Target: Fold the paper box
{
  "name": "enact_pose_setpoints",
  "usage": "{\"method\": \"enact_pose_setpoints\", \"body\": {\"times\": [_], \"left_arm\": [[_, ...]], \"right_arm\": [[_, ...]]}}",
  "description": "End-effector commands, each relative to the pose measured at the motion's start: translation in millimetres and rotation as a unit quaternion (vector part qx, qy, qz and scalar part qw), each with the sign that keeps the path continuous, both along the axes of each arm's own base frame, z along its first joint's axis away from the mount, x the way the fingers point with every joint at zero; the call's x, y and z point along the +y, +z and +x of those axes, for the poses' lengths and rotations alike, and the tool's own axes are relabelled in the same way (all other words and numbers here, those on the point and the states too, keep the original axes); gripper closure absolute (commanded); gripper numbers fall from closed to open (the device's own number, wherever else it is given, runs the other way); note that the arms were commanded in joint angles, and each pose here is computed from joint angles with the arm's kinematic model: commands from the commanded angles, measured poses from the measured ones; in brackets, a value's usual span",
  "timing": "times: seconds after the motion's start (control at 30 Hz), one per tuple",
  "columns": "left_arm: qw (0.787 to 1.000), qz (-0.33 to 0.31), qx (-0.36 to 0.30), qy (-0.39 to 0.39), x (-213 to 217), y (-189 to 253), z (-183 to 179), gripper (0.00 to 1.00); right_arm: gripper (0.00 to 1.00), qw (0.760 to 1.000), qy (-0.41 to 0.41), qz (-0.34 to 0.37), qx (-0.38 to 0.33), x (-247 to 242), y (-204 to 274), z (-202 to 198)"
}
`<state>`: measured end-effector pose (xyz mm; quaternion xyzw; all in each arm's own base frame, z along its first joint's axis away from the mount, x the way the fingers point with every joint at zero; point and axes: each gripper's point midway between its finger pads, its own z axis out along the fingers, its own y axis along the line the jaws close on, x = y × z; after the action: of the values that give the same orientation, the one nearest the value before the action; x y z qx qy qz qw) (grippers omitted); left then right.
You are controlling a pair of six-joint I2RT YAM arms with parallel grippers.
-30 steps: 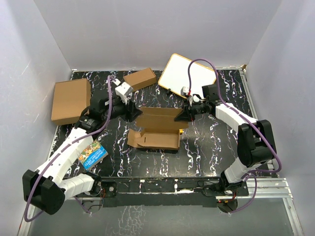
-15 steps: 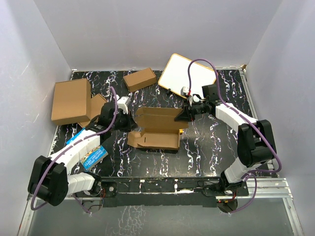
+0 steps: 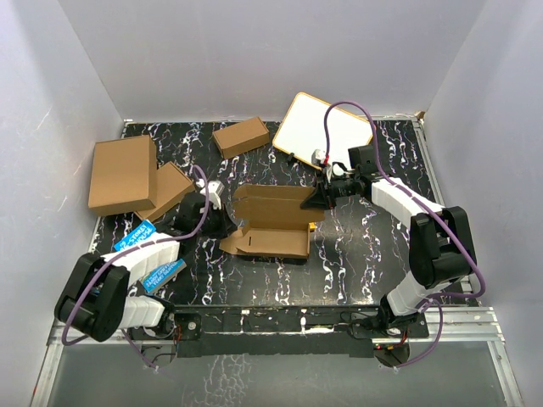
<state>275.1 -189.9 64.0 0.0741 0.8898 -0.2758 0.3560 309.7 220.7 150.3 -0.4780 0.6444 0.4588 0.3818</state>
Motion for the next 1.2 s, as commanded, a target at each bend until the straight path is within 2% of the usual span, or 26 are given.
{"method": "enact_pose_setpoints", "body": {"times": [0.0, 0.17, 0.4, 0.77, 0.97, 1.17], "left_arm": [[0.999, -0.035, -0.035, -0.002, -13.9, 8.7, 7.7, 0.98], [0.996, -0.075, -0.054, -0.01, -28.0, 13.3, 11.7, 0.98], [0.992, -0.116, -0.043, -0.034, -51.0, 9.0, 5.7, 0.98], [0.99, -0.132, -0.032, -0.029, -62.5, 3.0, 5.1, 0.97], [0.993, -0.098, -0.049, -0.032, -52.5, 14.1, 3.8, 0.94], [0.999, -0.027, -0.045, -0.003, -19.3, 32.4, -10.3, 0.81]], "right_arm": [[0.92, 0.998, 0.015, 0.026, -0.062, 4.1, 30.3, 6.6], [0.92, 0.998, 0.016, 0.028, -0.06, 4.2, 29.3, 6.4], [0.92, 0.998, 0.016, 0.031, -0.057, 4.6, 29.7, 5.6], [0.92, 0.998, 0.016, 0.034, -0.053, 5.0, 29.1, 5.7], [0.92, 0.998, 0.01, 0.03, -0.058, 2.3, 29.4, 7.5], [0.92, 0.997, 0.009, 0.032, -0.066, -1.1, 33.0, 7.6]]}}
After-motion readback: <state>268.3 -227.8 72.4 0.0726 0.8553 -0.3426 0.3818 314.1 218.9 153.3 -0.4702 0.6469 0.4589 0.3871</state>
